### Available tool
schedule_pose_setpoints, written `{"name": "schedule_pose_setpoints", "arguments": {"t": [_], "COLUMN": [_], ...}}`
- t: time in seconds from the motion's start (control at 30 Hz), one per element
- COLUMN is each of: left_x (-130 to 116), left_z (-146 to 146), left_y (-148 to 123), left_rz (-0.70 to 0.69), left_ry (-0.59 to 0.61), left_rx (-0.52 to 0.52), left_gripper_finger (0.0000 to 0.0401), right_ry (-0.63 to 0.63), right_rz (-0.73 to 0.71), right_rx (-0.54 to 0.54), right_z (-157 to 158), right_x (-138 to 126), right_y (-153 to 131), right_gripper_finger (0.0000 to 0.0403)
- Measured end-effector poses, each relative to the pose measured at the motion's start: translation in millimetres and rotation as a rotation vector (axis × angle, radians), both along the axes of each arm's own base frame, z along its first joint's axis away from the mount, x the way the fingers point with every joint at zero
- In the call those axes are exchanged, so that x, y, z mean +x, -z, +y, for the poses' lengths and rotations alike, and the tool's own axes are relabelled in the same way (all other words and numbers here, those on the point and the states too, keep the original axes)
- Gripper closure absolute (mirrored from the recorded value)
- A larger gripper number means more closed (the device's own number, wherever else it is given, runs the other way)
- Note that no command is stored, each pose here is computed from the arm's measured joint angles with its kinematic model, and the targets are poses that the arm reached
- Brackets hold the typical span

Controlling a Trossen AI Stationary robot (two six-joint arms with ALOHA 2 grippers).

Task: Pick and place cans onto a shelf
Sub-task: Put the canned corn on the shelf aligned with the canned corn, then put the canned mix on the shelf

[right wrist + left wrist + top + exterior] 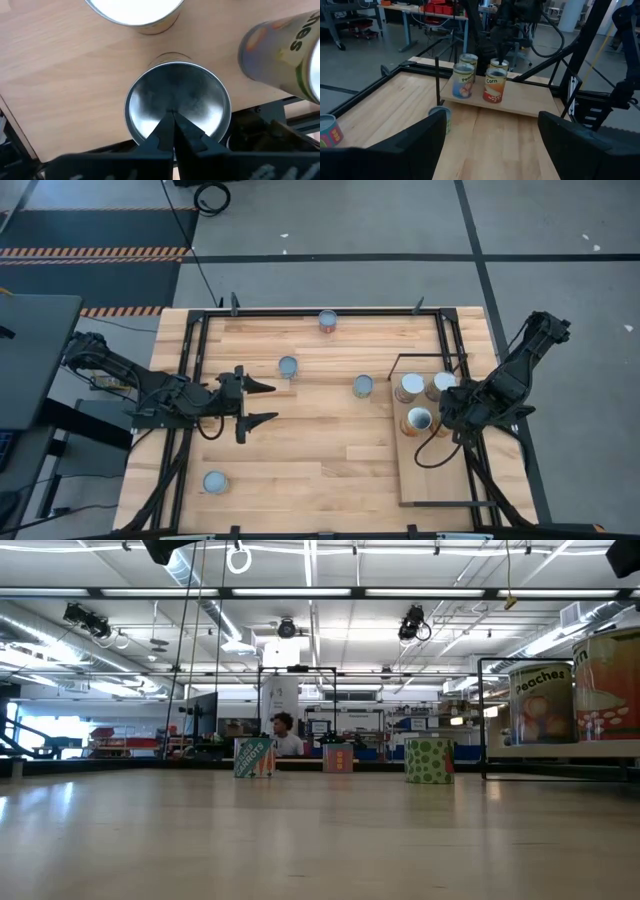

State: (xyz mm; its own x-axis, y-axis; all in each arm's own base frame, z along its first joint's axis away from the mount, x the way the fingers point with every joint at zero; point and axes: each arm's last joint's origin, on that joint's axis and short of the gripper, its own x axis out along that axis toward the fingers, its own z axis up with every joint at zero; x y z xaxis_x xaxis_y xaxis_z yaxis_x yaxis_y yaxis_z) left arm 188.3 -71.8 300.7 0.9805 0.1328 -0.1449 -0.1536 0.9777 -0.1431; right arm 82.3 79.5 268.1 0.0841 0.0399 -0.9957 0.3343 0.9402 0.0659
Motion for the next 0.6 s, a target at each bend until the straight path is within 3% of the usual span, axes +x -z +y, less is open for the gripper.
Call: {"name": "schedule_pose_setpoints", "arguments": {"t": [0.2, 0.4, 0.6], "left_x": [0.0, 0.0, 0.0], "left_z": [0.0, 0.0, 0.0], "left_y": [-0.1, -0.5, -0.5], "left_rz": [0.004, 0.002, 0.001], "left_ry": [0.005, 0.006, 0.005], "left_rx": [0.040, 0.045, 0.039], "left_gripper_finger": [0.0083, 0.0083, 0.0083], "right_ry": [-0.005, -0.013, -0.071], "right_rz": [0.004, -0.119, -0.329], "right_rx": [0.015, 0.028, -0.150], "right_z": [0.0, -1.7, -7.3], "right_x": [-0.5, 1.8, 21.7], "right_y": [-6.5, -38.8, -76.9], "right_gripper_finger": [0.0398, 0.0398, 0.0398]}}
